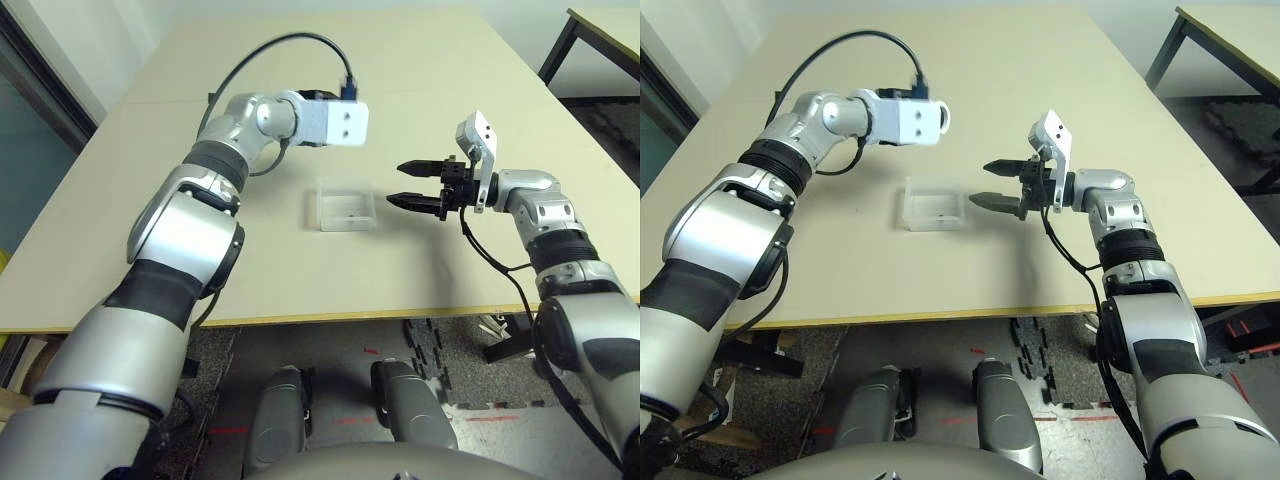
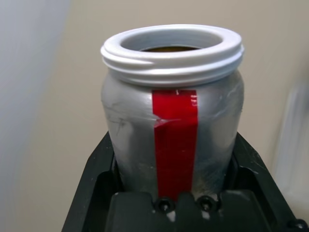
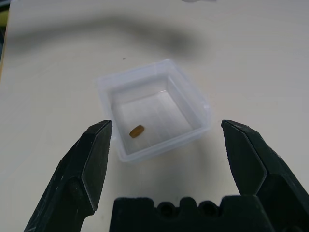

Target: Pour the medicine from the bottle into the box.

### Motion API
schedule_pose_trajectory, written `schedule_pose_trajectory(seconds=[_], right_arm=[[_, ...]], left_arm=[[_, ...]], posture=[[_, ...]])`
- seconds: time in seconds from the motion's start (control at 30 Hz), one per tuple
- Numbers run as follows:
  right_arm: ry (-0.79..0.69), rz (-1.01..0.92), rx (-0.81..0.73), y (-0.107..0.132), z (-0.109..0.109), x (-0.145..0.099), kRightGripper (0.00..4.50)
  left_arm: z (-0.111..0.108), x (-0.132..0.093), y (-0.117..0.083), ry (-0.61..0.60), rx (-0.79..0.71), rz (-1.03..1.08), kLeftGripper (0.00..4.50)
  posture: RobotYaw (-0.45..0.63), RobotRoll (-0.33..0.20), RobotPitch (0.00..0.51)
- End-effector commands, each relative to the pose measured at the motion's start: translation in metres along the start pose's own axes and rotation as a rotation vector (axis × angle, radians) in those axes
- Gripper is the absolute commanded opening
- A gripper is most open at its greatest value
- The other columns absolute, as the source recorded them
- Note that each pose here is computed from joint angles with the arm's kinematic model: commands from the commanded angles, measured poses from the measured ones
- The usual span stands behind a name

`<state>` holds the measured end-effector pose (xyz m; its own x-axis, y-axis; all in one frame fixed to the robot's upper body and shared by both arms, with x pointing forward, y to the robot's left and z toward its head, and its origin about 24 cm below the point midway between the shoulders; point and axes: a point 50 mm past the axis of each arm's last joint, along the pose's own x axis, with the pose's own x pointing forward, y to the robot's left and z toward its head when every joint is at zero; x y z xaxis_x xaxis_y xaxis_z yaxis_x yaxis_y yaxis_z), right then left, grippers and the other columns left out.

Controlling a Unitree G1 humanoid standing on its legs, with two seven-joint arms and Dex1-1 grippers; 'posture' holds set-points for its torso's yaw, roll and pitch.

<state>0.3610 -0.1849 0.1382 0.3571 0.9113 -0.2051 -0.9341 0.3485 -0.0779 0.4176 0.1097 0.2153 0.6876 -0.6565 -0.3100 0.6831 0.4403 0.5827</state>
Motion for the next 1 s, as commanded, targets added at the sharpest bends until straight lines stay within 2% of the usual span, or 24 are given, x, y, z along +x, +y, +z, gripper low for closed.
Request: schedule_pose_trajectory(seconds=[0.03,0.17,0.37,0.7,1.0], right_arm=[[0.017,0.006,-0.004,0.000,-0.002,-0.001,4.50],[0.029,0.013,-0.013,0.000,-0.003,0.000,4.50],[0.035,0.019,-0.015,-0.001,-0.003,0.000,4.50],[0.041,0.023,-0.016,-0.001,-0.003,0.002,4.50],[0.049,0.027,-0.021,-0.001,-0.001,-0.001,4.50]], left_arm=[[-0.012,-0.005,0.002,-0.045,-0.219,0.038,2.65],[-0.036,-0.015,0.004,-0.094,-0.475,0.152,2.65],[-0.063,-0.026,-0.003,-0.146,-0.638,0.275,2.65],[-0.094,-0.031,-0.018,-0.193,-0.763,0.415,2.65],[-0.115,-0.032,-0.031,-0.124,-0.737,0.525,2.65]], posture=[[-0.17,0.000,0.093],[-0.16,0.000,0.095],[-0.15,0.000,0.098],[-0.15,0.000,0.102],[-0.16,0.000,0.099]])
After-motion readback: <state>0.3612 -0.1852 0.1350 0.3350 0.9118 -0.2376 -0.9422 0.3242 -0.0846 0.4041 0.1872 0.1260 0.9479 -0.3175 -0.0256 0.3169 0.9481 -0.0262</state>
